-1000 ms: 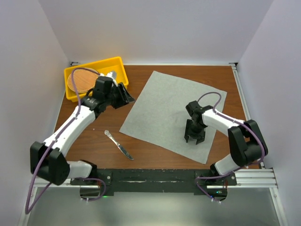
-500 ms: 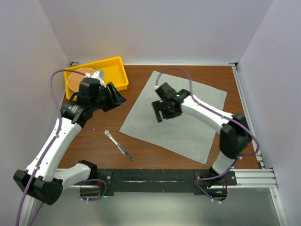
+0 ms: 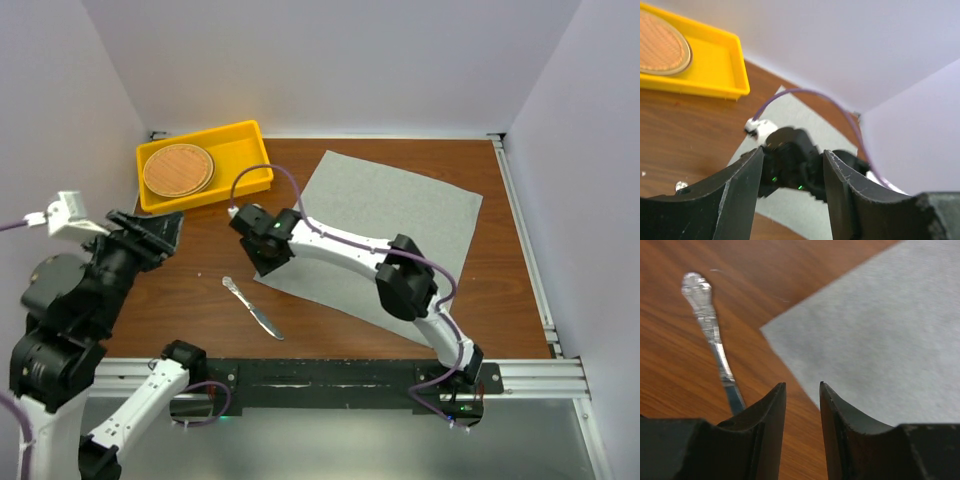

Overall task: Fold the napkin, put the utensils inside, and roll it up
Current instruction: Fold the napkin

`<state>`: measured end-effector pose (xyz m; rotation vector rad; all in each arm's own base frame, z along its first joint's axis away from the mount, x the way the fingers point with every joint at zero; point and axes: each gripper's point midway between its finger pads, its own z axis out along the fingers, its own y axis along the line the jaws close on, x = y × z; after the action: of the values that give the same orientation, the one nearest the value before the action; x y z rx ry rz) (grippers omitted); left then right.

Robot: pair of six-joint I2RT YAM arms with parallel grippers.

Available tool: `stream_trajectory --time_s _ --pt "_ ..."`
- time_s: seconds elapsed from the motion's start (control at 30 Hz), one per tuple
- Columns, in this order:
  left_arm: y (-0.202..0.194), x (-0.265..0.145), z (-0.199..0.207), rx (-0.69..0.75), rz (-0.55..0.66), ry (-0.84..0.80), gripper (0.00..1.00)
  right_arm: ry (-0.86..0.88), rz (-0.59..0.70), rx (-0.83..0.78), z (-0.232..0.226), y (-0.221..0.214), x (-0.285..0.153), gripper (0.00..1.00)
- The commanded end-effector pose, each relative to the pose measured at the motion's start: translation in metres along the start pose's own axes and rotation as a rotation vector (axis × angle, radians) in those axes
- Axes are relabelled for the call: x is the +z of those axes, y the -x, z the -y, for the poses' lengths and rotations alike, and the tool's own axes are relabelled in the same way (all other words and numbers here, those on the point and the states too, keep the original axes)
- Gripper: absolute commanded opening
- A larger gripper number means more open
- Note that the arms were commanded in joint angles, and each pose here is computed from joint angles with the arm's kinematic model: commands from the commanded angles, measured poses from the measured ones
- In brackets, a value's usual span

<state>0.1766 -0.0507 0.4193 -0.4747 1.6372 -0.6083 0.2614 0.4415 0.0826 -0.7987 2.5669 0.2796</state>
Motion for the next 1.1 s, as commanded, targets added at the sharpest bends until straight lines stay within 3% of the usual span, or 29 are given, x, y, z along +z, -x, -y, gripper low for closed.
stream_trajectory --time_s 0.0,0.33,0.8,1.07 --pt "0.032 -0.016 0.000 0.051 0.125 0.001 0.57 -0.029 0.038 -0.038 -0.036 0.006 0.002 0.41" --pt "0.026 -0.032 -0.002 0.173 0.065 -0.015 0.62 -0.035 0.078 -0.091 -0.057 0.013 0.021 0.52" --pt "0.019 -0.028 -0.003 0.205 0.021 -0.010 0.65 -0.076 0.068 -0.188 -0.047 0.012 0.045 0.55" --pt "0.021 -0.025 -0.004 0.208 0.023 0.007 0.65 -0.043 0.029 -0.147 -0.042 0.000 0.059 0.53"
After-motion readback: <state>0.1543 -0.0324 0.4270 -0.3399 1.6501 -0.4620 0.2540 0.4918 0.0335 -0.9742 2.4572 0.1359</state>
